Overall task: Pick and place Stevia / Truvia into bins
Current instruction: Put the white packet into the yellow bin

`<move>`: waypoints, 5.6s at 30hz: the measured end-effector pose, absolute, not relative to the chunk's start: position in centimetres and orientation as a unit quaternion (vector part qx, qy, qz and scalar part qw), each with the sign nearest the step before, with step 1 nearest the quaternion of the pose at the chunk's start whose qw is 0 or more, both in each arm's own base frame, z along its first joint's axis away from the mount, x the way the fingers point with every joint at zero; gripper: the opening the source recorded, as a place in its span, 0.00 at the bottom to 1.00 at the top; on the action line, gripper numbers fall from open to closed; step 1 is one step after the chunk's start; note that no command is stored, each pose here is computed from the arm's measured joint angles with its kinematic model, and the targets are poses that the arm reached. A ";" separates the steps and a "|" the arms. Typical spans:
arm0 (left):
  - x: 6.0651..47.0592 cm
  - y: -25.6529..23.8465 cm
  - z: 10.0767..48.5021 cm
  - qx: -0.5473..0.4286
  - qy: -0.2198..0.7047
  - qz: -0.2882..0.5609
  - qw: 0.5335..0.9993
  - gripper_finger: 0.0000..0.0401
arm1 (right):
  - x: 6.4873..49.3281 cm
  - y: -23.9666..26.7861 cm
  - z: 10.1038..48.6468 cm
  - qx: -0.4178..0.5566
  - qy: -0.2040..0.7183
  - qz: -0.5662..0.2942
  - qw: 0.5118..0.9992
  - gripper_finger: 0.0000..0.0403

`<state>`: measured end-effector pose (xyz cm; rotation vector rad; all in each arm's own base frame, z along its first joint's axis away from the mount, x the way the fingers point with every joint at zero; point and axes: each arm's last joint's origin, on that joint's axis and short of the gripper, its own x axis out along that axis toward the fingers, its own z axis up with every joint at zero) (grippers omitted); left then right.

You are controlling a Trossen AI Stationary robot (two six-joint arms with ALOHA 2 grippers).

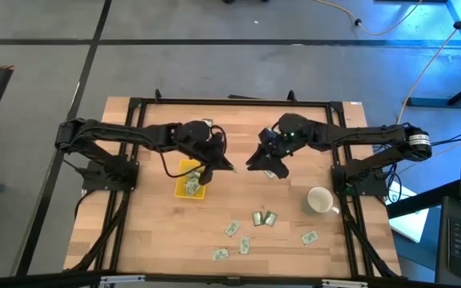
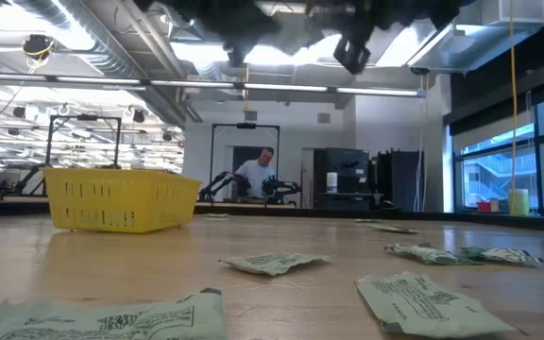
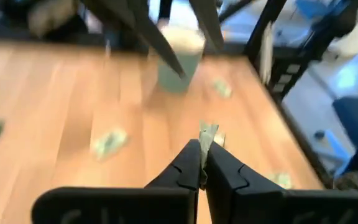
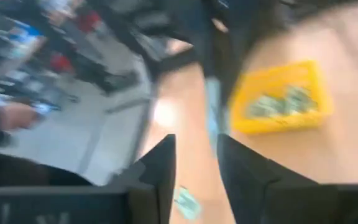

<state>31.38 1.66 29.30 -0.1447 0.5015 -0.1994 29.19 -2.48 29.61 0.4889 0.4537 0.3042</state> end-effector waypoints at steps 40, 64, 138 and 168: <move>27.3 1.6 20.4 -0.199 0.639 0.133 0.731 0.08 | 29.9 -3.7 15.1 0.205 0.591 -0.208 0.752 0.35; 27.3 1.6 20.6 -0.198 0.635 0.129 0.735 0.19 | 30.1 -3.8 13.1 0.205 0.620 -0.222 0.724 0.17; 34.4 4.0 25.7 -0.182 0.294 0.066 0.936 0.41 | 30.8 -1.5 25.3 0.152 0.307 -0.074 0.936 0.02; 34.5 5.3 26.2 -0.251 0.258 0.090 0.929 0.28 | 31.0 -1.6 25.7 0.151 0.287 -0.073 0.943 0.02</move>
